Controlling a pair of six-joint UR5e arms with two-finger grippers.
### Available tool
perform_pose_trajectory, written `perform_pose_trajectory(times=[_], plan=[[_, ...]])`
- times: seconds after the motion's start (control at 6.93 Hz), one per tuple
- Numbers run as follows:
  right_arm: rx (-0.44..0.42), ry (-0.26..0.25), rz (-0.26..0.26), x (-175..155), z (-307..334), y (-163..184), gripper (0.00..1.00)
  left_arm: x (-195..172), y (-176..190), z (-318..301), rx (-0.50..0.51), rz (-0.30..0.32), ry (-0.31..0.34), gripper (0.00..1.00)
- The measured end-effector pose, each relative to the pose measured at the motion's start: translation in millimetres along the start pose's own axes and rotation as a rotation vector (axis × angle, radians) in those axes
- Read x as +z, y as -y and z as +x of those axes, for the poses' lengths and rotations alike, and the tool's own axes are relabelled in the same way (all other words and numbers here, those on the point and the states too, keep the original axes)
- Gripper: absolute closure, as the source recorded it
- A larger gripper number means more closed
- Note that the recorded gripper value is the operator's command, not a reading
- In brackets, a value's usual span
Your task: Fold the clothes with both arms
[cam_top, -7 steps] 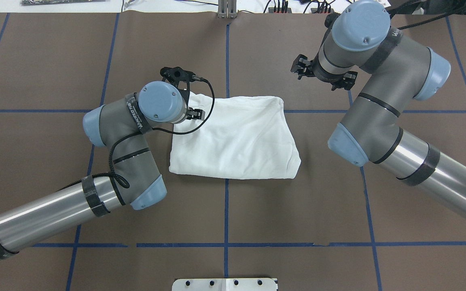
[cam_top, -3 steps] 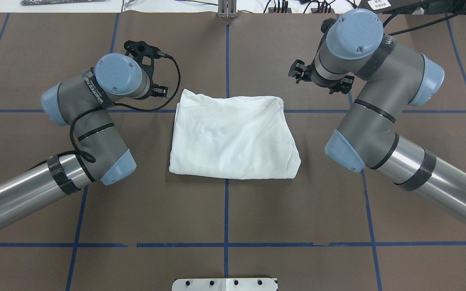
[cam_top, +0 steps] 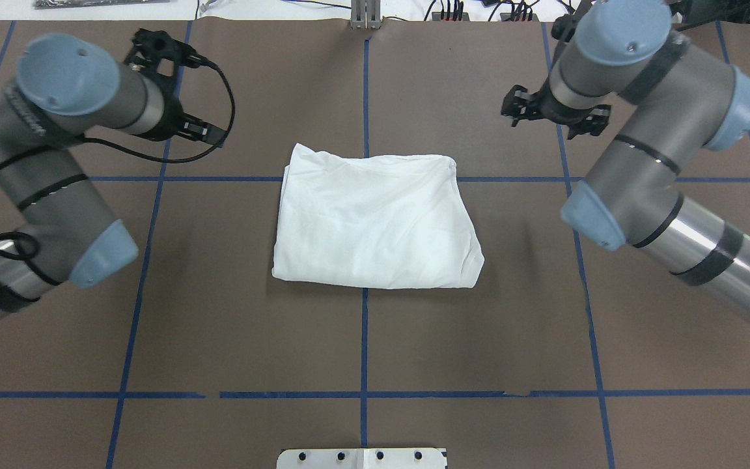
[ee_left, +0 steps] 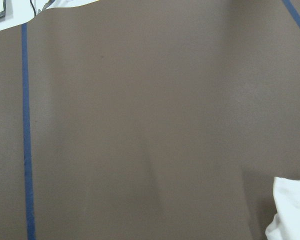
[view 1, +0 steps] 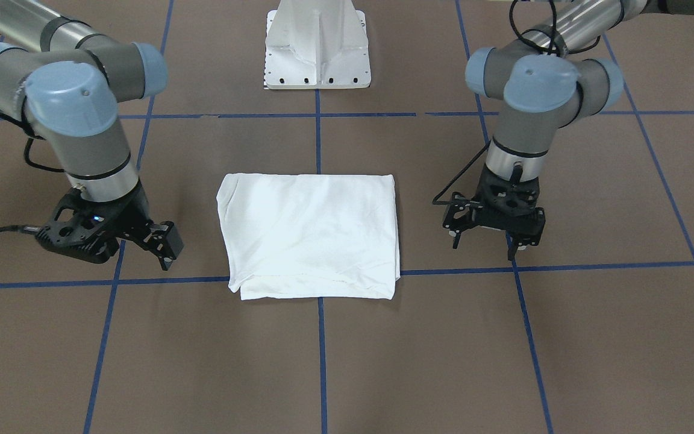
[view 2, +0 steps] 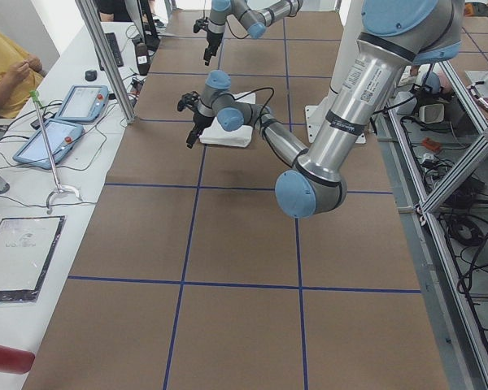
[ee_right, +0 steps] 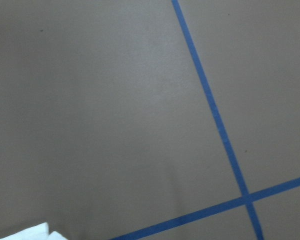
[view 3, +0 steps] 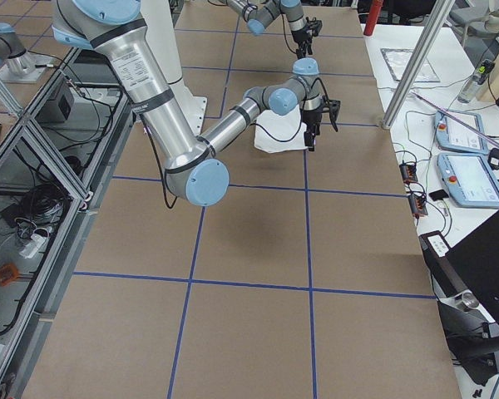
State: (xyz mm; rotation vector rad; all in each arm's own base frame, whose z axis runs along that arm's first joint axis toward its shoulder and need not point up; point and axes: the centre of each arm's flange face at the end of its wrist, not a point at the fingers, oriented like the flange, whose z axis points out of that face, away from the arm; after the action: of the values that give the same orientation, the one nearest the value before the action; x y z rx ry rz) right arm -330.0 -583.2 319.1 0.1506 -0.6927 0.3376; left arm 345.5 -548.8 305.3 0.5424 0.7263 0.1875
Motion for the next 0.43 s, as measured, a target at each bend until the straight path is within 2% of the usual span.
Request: perform_pose_trajectory(times=[0.14, 0.43], plan=[[-0.081, -0.013, -0.03, -2.1, 58.8, 32.4, 0.0, -33.7, -14.4, -43.3, 0.071, -0.022, 0.008, 0.0], [-0.195, 0.007, -0.133, -8.6, 223.3, 90.5, 0.0, -91.7, -35.2, -151.3, 0.168, -0.139, -0.001, 0.0]])
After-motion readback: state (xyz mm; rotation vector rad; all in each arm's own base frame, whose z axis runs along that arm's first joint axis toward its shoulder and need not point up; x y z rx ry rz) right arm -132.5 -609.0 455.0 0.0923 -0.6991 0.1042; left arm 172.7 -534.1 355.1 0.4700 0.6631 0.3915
